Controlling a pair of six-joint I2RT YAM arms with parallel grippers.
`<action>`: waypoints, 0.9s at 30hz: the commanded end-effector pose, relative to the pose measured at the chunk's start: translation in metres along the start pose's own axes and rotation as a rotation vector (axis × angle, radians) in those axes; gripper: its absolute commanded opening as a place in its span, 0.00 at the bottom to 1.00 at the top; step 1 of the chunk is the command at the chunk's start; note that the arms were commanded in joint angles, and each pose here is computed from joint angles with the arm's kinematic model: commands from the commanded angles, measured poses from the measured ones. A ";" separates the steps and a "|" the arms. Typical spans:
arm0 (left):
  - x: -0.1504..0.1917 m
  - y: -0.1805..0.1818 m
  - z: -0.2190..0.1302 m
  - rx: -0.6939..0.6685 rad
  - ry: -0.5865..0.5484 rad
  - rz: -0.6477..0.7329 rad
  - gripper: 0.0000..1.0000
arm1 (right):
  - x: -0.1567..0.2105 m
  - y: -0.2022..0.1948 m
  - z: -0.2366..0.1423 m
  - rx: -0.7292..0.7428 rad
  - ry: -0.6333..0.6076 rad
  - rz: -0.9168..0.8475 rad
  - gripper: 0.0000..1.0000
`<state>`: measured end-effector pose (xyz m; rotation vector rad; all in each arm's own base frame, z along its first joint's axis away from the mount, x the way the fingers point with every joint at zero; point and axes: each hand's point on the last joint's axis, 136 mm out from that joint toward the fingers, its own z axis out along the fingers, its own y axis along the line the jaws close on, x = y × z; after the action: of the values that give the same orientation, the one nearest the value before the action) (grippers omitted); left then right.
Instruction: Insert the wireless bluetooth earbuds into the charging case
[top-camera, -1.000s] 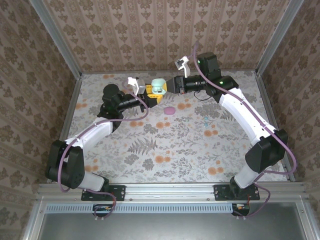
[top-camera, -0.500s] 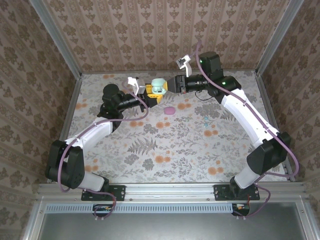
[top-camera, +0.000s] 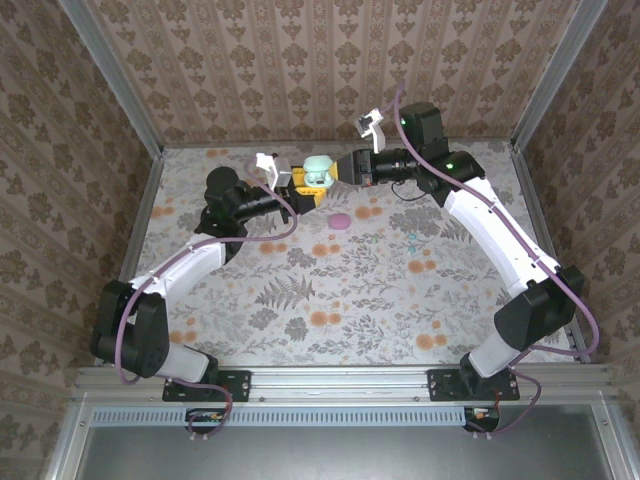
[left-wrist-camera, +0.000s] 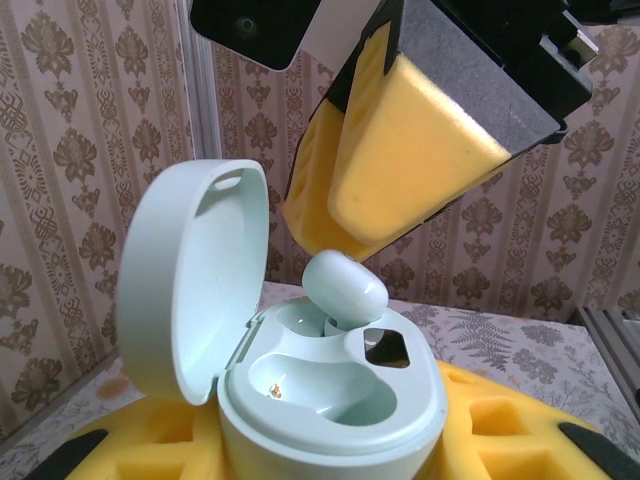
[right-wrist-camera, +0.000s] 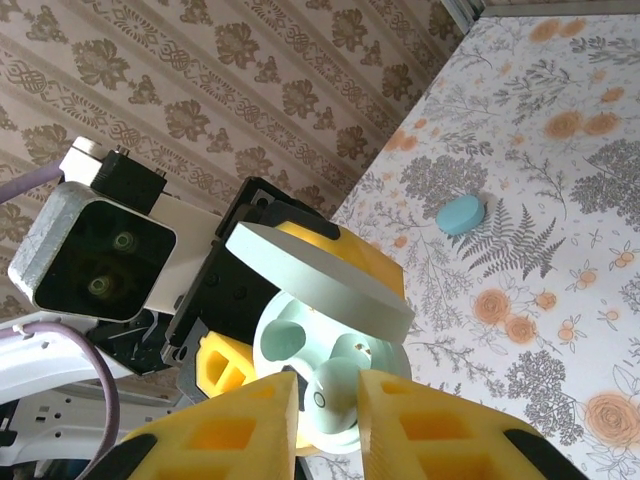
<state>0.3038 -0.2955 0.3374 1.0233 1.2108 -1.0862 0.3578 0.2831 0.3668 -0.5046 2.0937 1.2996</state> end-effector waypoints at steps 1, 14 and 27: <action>-0.012 -0.002 0.004 0.020 -0.021 0.045 0.23 | -0.005 0.011 -0.003 -0.016 -0.005 -0.011 0.24; -0.011 -0.001 0.006 0.024 -0.017 0.043 0.23 | -0.003 0.011 0.006 -0.037 0.020 -0.011 0.24; -0.004 0.001 0.002 -0.016 -0.002 0.047 0.23 | -0.014 -0.027 -0.061 0.219 -0.149 -0.035 0.30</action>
<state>0.3067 -0.2984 0.3321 1.0265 1.2243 -1.0769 0.3592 0.2561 0.3737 -0.4514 2.0784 1.2000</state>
